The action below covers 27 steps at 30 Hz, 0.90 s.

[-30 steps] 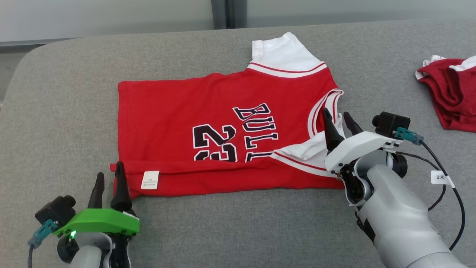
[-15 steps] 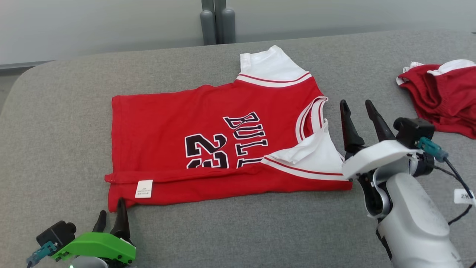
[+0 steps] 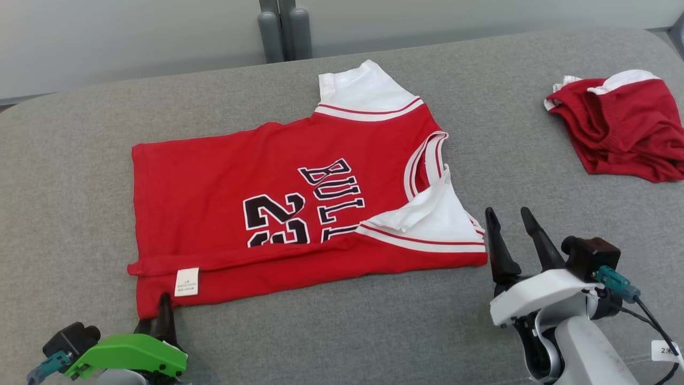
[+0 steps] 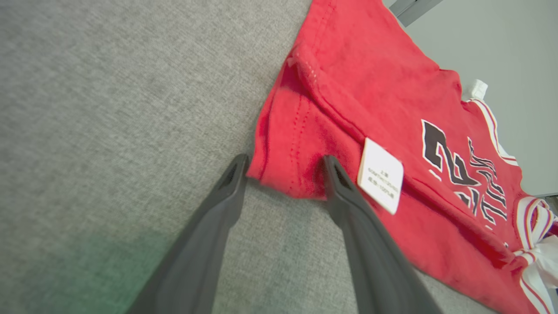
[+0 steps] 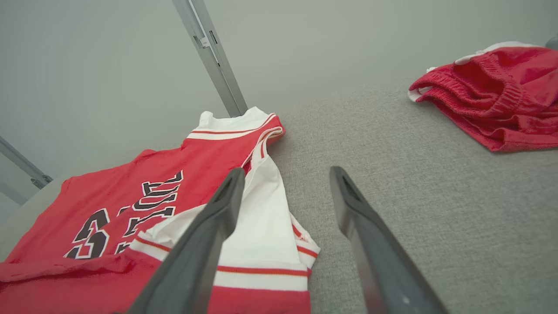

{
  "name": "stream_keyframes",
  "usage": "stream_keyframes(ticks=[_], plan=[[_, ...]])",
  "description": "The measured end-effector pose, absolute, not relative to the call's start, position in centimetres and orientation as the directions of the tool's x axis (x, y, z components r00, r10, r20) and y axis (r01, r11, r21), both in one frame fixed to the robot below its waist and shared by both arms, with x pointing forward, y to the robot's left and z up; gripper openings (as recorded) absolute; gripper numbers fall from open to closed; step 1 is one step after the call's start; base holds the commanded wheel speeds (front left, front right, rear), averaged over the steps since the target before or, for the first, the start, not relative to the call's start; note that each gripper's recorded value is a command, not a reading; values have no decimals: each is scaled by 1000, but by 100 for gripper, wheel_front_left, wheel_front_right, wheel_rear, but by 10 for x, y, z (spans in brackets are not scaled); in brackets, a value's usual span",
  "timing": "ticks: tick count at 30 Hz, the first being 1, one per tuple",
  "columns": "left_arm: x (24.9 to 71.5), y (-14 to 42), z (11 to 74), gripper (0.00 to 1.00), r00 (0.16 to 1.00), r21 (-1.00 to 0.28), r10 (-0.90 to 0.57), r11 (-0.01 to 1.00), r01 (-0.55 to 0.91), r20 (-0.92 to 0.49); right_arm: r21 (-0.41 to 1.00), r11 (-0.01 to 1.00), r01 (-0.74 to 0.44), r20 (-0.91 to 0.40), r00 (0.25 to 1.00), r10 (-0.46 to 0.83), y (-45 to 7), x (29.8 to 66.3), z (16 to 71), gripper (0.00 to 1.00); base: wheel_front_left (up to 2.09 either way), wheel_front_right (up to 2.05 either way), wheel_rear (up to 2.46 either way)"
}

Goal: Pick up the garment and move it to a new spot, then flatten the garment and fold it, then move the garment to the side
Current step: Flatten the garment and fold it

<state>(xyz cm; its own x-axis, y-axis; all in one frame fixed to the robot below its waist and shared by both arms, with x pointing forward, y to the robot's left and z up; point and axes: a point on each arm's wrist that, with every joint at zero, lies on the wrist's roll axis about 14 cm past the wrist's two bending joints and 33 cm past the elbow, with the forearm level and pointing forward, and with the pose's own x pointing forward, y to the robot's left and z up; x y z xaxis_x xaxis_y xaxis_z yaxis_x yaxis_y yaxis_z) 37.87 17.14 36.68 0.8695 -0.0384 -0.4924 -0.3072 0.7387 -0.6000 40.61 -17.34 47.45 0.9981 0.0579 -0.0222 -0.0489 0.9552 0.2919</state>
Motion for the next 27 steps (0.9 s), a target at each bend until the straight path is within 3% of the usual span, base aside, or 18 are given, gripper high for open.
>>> stream_keyframes(ticks=[2, 3, 4, 14, 27], plan=[[379, 170, 365, 20, 867, -599, -41, 739, -309, -497, 297, 954, -31, -64, 997, 53, -175, 399, 463, 100, 0, 0, 0], [380, 170, 365, 6, 866, -600, -41, 737, -310, -498, 298, 954, -23, -84, 995, 50, -176, 396, 458, 100, 0, 0, 0], [381, 171, 365, 0, 869, -605, -38, 733, -312, -493, 300, 954, -12, -108, 993, 46, -177, 393, 452, 100, 0, 0, 0], [386, 183, 384, 0, 908, -641, 5, 707, -299, -419, 330, 943, 47, -266, 963, 45, -177, 373, 409, 100, 0, 0, 0], [378, 187, 385, 0, 910, -632, 14, 715, -299, -415, 371, 928, -29, -353, 920, 170, -136, 393, 388, 100, 0, 0, 0]])
